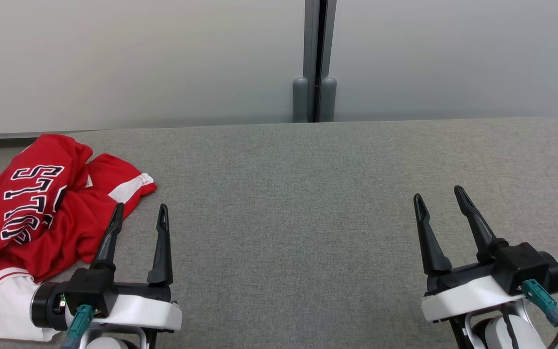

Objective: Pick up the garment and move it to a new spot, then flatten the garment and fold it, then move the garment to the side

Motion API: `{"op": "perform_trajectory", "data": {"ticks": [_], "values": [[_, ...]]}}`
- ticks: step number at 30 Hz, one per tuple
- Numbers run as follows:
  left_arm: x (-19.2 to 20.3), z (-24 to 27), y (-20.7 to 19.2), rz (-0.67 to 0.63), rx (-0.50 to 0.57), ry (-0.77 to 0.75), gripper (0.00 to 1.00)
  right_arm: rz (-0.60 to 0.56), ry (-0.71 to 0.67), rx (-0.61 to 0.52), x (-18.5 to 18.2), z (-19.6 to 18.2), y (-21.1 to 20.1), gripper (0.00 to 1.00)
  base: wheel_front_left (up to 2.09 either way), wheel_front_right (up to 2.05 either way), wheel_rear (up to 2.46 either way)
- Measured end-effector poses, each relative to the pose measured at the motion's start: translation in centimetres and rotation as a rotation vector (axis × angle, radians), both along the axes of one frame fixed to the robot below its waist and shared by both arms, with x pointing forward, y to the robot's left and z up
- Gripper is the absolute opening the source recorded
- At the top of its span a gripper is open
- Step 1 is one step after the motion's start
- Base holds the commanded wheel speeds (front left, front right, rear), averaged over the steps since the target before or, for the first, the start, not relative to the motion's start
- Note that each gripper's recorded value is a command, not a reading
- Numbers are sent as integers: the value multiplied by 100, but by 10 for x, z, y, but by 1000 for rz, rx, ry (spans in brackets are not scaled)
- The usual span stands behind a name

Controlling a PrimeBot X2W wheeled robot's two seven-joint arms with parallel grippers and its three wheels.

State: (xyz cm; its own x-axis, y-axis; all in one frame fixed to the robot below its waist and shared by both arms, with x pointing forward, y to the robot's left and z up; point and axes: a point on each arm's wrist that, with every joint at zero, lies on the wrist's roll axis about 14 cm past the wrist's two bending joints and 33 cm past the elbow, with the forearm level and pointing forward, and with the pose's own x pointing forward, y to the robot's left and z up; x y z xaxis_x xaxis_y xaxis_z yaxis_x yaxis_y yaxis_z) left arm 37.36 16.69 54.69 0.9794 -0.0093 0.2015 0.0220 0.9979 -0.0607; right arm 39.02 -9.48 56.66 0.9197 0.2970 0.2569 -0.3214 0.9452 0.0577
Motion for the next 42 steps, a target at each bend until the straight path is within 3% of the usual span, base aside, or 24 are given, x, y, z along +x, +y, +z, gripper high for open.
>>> {"op": "perform_trajectory", "data": {"ticks": [20,42], "values": [[-5,0,13,38,-30,1,100,31,15,36,1,-2,9,100,0,0,0],[-81,-10,115,366,-56,17,100,359,52,80,-2,-4,123,100,0,0,0]]}}
